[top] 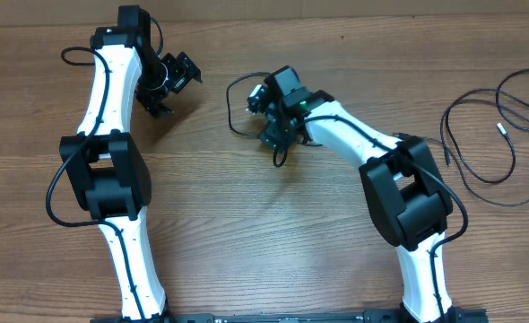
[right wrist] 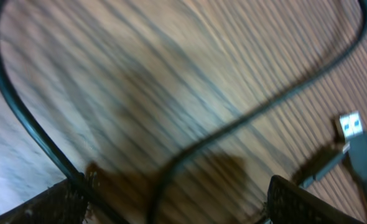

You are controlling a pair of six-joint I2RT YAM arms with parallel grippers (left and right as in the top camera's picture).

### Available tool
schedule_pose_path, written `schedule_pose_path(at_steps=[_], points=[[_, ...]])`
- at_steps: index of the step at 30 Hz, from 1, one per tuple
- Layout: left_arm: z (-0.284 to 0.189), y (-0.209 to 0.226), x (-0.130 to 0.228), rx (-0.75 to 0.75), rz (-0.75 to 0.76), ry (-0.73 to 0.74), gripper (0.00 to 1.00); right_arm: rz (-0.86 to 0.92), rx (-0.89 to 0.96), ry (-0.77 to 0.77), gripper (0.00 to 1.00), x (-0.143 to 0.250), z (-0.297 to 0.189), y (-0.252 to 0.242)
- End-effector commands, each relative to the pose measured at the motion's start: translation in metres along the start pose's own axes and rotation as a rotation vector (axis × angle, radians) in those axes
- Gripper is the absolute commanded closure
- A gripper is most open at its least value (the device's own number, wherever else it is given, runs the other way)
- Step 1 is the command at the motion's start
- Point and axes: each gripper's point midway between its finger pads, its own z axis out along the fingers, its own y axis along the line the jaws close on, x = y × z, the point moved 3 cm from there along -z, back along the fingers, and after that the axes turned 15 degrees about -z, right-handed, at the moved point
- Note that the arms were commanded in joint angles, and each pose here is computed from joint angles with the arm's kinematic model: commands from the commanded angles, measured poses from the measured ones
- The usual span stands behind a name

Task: Untangle cables

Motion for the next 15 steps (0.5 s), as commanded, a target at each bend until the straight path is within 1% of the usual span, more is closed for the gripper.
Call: schedule_pose_path(at_steps=[1,4,8,13,15], points=[[-0.002,0.0,0.001,-0.002,0.024,-0.003,0.01,0.06,-0.023,-0.03,0.11,0.006,-0.015,-0.011],[-0.002,0.0,0.001,-0.002,0.024,-0.003,0.0,0.077,-0.091,-0.041,0.17,0.011,-0.013,-0.004],[-0.002,0.0,0.001,-0.002,0.024,-0.003,0.0,0.084,-0.108,-0.02,0.21,0.018,-0.008,-0.002],[-0.002,0.0,0.001,-0.002,0.025,-0.003,0.0,0.076,-0.109,-0.01,0.19,0.02,-0.001,0.0],[-0.002,0.0,0.001,-0.002,0.025,-0.003,0.0,0.074,-0.057,0.004,0.19,0.021,0.0,-0.009]])
